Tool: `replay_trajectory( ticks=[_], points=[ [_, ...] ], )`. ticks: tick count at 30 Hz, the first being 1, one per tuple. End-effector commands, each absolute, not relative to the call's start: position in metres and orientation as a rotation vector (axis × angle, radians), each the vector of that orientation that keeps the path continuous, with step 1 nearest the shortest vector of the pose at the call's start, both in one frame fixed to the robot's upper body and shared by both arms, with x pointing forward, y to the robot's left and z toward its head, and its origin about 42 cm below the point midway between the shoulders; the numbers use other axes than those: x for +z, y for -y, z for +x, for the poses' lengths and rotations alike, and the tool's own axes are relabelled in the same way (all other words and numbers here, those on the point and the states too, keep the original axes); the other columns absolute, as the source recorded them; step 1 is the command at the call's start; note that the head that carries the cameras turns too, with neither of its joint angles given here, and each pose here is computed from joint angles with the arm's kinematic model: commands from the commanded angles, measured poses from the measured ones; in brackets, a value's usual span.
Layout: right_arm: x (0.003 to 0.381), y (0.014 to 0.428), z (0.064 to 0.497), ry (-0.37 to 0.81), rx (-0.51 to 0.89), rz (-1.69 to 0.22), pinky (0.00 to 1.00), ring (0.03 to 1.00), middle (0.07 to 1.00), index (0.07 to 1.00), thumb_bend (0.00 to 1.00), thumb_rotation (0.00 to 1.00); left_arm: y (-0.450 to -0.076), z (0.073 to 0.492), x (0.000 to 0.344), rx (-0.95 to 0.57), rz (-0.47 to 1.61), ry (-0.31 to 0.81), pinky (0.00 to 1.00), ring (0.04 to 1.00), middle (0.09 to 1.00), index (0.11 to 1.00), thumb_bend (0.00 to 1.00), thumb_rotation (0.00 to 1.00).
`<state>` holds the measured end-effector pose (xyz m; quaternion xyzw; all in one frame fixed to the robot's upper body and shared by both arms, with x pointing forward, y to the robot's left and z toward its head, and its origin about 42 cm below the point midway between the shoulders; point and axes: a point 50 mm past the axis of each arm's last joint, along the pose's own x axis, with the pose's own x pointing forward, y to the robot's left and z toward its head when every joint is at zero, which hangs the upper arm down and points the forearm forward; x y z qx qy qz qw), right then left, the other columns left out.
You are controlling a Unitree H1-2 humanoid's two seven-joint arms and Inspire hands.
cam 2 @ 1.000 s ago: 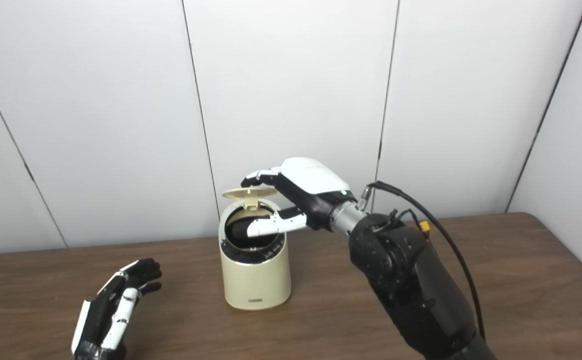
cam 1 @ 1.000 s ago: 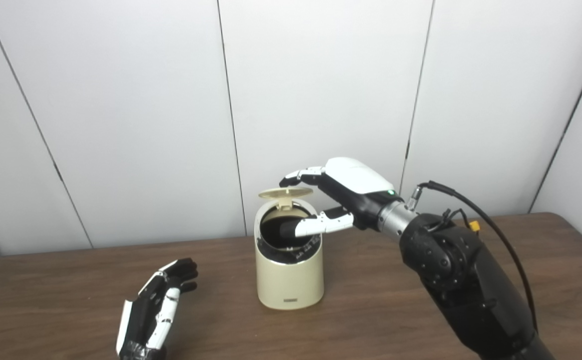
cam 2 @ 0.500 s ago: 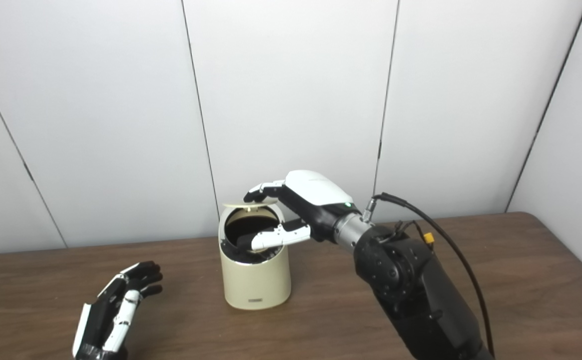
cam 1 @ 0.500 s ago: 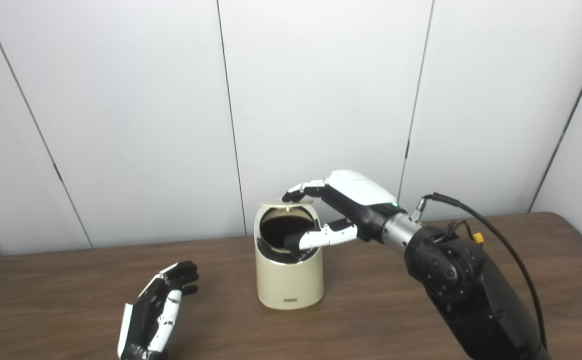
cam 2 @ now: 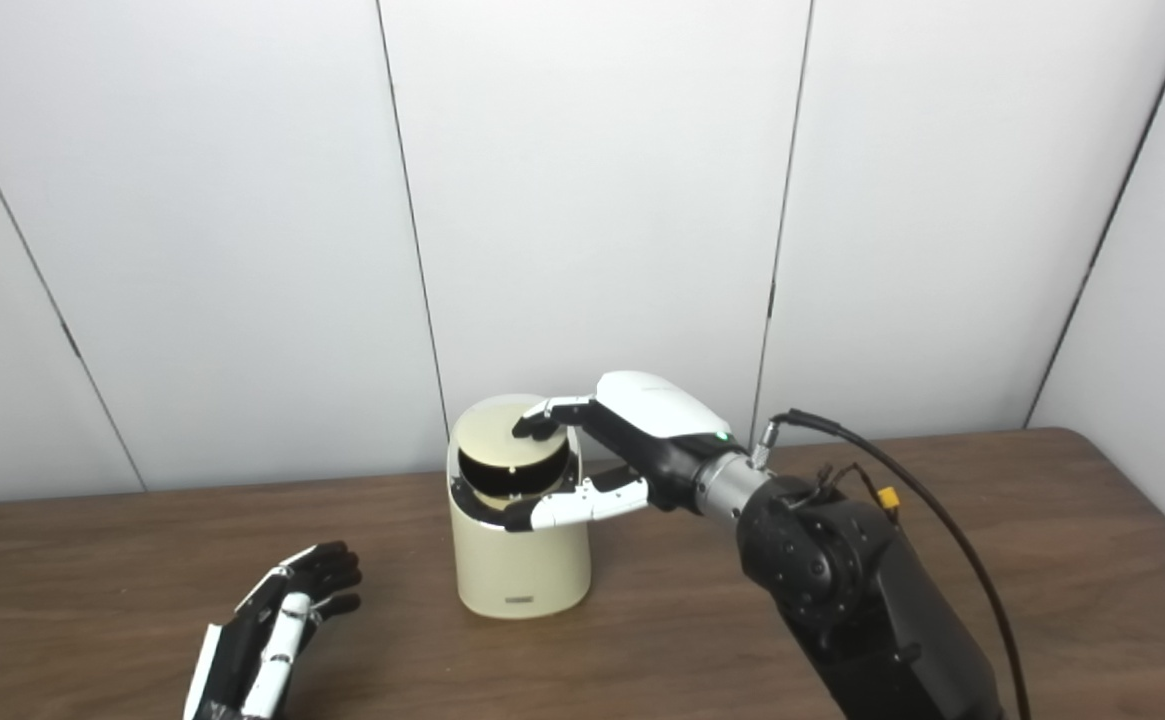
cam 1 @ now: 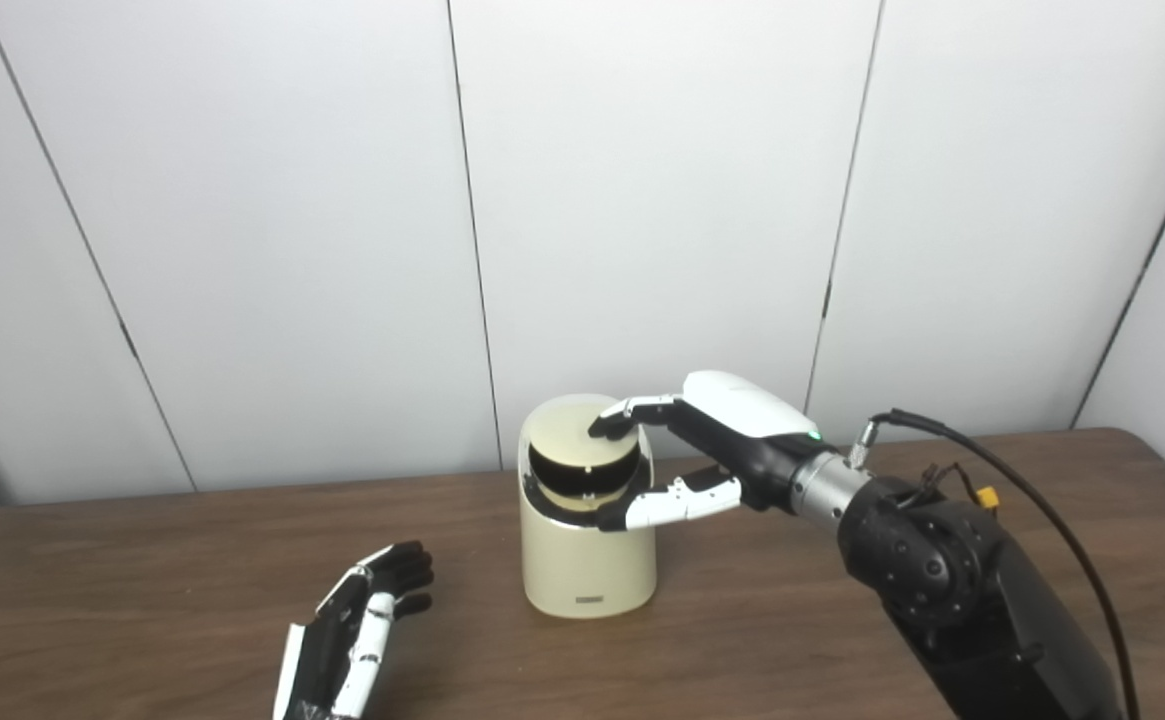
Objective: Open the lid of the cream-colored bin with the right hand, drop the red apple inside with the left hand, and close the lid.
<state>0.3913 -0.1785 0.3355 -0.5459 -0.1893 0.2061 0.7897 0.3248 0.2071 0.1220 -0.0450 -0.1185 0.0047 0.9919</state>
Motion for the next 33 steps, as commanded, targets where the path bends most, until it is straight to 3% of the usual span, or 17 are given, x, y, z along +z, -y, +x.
replay_trajectory(
  ticks=[1,8,26,33],
  points=[
    [0.351,0.178,0.386,0.466,0.428,-1.204,0.88,0.864,0.787,0.788,0.79,0.79,-0.202,0.326,0.133,-0.013,-0.082,0.274,0.70,0.746,0.740,0.730,0.26,0.65],
    [0.338,0.176,0.384,0.437,0.466,-1.232,0.89,0.875,0.810,0.806,0.81,0.81,-0.198,0.326,0.137,-0.014,-0.080,0.276,0.68,0.732,0.725,0.718,0.26,0.64],
    [0.311,0.163,0.378,0.450,0.505,-1.329,0.94,0.886,0.831,0.810,0.81,0.74,-0.196,0.326,0.139,-0.014,-0.083,0.280,0.66,0.732,0.718,0.704,0.28,0.64],
    [0.312,0.161,0.378,0.506,0.479,-1.466,0.94,0.872,0.833,0.809,0.80,0.77,-0.195,0.325,0.139,-0.009,-0.079,0.279,0.66,0.734,0.718,0.702,0.28,0.66]
  ],
)
